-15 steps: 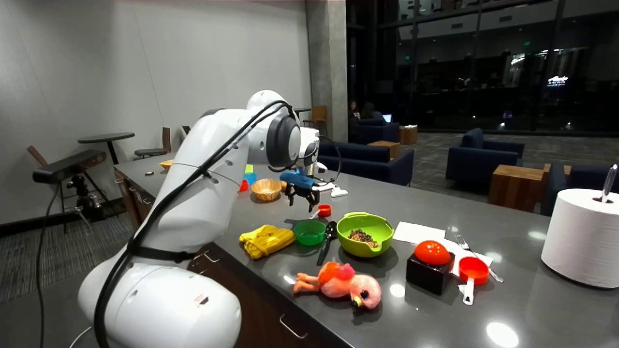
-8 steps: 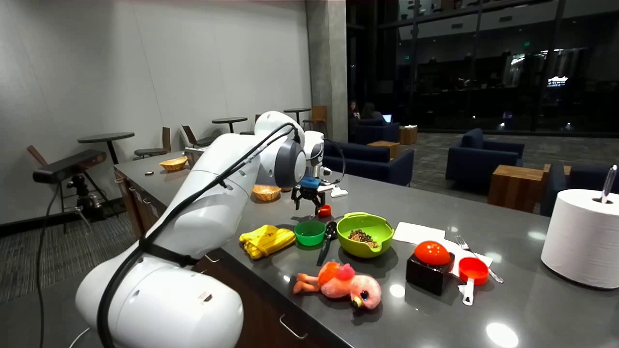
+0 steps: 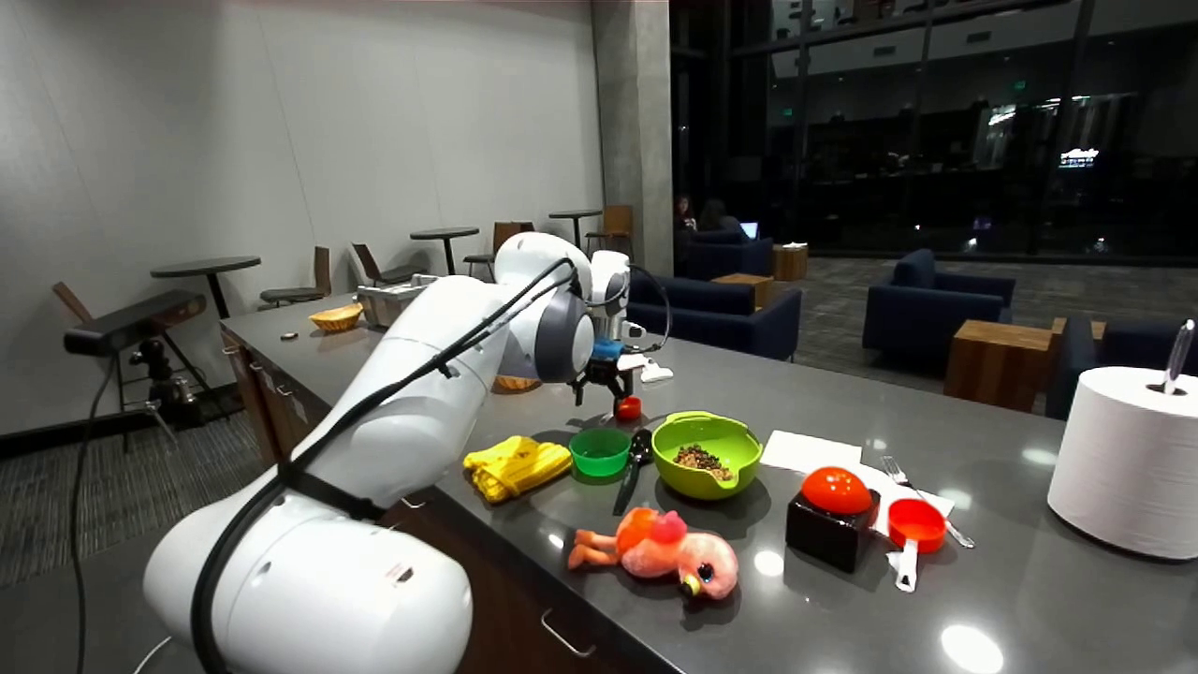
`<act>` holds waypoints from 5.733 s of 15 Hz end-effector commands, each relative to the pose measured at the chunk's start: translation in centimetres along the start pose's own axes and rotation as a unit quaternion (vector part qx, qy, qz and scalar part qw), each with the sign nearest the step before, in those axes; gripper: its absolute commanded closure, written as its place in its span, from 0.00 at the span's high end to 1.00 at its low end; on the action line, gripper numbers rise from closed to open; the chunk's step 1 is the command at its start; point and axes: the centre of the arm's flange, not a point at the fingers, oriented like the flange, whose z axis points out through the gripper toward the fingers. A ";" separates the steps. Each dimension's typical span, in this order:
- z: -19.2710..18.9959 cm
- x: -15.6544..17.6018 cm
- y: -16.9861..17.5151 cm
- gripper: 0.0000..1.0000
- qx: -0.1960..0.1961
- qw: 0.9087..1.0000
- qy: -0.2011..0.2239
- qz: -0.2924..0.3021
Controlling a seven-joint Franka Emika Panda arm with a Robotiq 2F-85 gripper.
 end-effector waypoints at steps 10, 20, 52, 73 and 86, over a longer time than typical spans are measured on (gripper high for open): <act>2.4 0.1 3.2 1.00 0.013 0.999 0.034 0.006; 2.9 -1.1 3.5 1.00 0.001 0.992 0.106 0.062; 2.7 -1.3 2.8 1.00 -0.070 0.972 0.136 0.178; 3.9 -3.4 1.5 0.74 -0.017 0.965 0.135 0.224; 3.0 -3.7 2.1 0.05 -0.024 0.964 0.130 0.230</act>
